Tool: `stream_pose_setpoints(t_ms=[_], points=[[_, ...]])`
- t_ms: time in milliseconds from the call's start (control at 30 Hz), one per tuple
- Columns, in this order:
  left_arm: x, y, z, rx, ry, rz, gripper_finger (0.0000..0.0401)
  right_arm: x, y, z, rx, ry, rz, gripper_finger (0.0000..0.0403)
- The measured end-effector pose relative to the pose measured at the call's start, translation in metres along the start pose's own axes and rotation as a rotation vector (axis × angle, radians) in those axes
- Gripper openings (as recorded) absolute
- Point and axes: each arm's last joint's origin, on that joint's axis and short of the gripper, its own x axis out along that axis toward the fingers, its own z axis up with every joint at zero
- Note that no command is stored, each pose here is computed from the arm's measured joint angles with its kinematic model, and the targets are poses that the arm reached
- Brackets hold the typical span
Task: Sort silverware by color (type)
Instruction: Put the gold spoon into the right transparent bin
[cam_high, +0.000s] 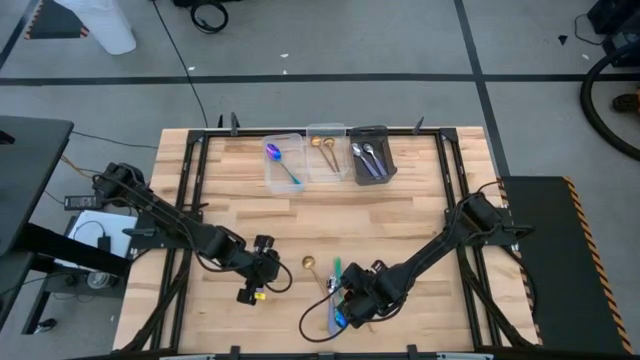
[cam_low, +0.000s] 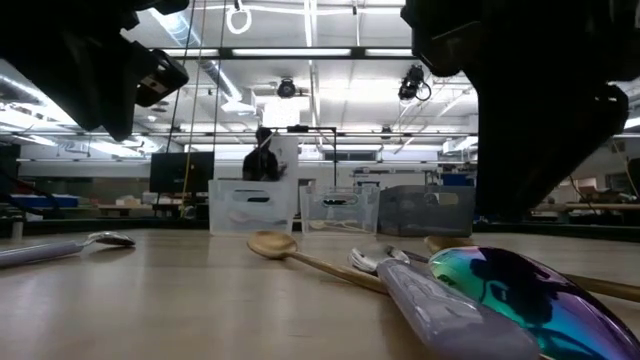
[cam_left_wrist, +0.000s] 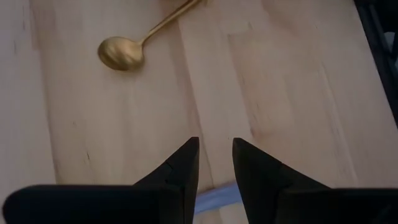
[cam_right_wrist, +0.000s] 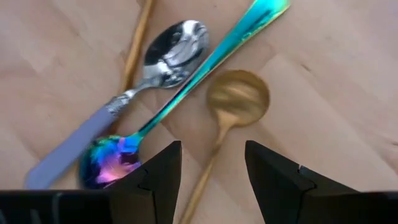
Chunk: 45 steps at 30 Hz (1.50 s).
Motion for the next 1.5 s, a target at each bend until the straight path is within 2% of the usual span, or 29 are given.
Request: stream_pose_setpoints(t_ms=[433,733,867,1233,1367,1500], points=[[0.0,0.003,-0.003,0.003,0.017,0.063,0.0105,0.017,0.007,-0.029,-0.033,-0.153,-0.05,0.0187],[0.0,0.003,-0.003,0.002,0.017,0.069,0.0105,0.032,0.009,-0.042,-0.03,-0.124,-0.079,0.0182],[0.0,0.003,-0.003,0.001,0.017,0.069,0.0105,0.032,0.008,-0.043,-0.024,-0.114,-0.084,0.0154],[0.0,0.003,-0.003,-0.04,0.017,0.068,0.0105,0.032,0.007,-0.042,0.021,-0.092,-0.09,0.0046],[0.0,0.0,-0.004,-0.032,0.018,0.063,0.0105,0.032,0.005,-0.042,0.022,-0.088,-0.108,0.0025],[-0.001,-0.005,-0.005,-0.026,0.019,0.054,0.0105,0.03,0.004,-0.038,0.022,-0.08,-0.108,0.0021]])
